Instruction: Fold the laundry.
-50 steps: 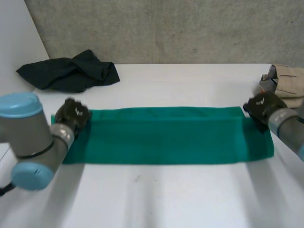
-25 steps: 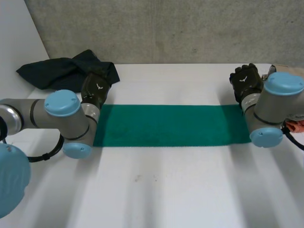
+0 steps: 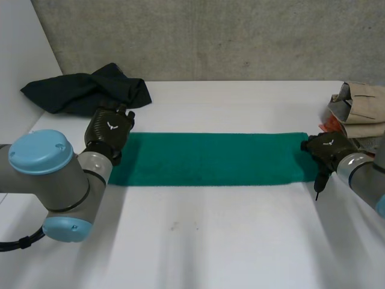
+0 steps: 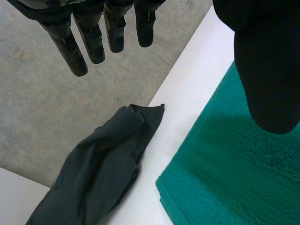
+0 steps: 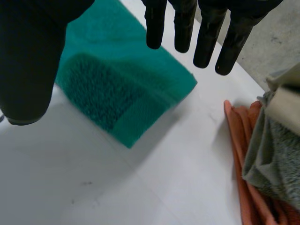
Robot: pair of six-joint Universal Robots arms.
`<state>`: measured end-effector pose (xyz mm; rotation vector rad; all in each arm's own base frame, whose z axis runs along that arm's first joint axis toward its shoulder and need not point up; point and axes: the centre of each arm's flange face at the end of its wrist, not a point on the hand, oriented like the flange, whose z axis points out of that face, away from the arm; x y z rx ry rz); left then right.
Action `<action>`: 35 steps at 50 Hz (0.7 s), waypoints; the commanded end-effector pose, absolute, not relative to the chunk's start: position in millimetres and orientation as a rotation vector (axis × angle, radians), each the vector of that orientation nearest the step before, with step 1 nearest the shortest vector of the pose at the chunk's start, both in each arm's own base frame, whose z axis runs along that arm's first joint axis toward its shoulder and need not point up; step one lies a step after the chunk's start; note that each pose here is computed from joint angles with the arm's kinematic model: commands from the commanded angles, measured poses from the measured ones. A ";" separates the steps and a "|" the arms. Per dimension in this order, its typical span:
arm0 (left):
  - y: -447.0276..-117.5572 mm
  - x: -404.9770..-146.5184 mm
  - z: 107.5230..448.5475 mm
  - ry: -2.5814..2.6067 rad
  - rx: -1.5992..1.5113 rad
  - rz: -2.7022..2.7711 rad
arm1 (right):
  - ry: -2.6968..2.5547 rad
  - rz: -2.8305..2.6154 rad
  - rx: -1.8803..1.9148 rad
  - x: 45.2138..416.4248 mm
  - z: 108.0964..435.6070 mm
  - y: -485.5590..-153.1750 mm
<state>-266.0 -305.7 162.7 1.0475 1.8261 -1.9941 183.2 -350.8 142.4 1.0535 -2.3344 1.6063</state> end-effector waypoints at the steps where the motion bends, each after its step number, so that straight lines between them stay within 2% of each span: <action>1: -305.5 -266.7 160.2 1.828 1.056 -1.985 | -2.288 1.610 1.065 184.8 109.1 -368.8; 4: -304.9 -266.8 159.8 1.830 1.055 -1.982 | -2.242 1.622 1.060 182.6 110.6 -374.2; 8: -301.9 -265.4 159.2 1.836 1.057 -1.975 | -2.186 1.588 0.947 159.6 117.5 -381.1; 13: -296.3 -261.6 167.8 1.825 1.050 -1.988 | -2.074 1.567 0.892 135.4 149.8 -376.7; 18: -292.5 -256.4 175.6 1.818 1.034 -1.995 | -1.951 1.412 0.943 103.5 150.1 -382.6; 24: -293.7 -247.4 184.5 1.812 0.996 -1.999 | -1.831 1.387 1.000 101.8 159.4 -391.2; 28: -296.0 -241.2 189.5 1.808 0.967 -2.002 | -1.706 1.574 1.048 150.4 180.7 -391.8; 29: -297.2 -238.7 192.9 1.801 0.953 -2.006 | -1.646 1.685 1.080 180.6 191.6 -387.2; 32: -299.9 -233.9 198.0 1.789 0.931 -2.011 | -1.551 1.846 1.130 225.2 209.7 -375.8; 33: -301.4 -231.0 200.3 1.787 0.915 -2.012 | -1.491 1.949 1.176 254.4 218.5 -365.1; 35: -302.5 -229.0 202.5 1.785 0.902 -2.017 | -1.424 2.046 1.252 285.1 224.6 -350.3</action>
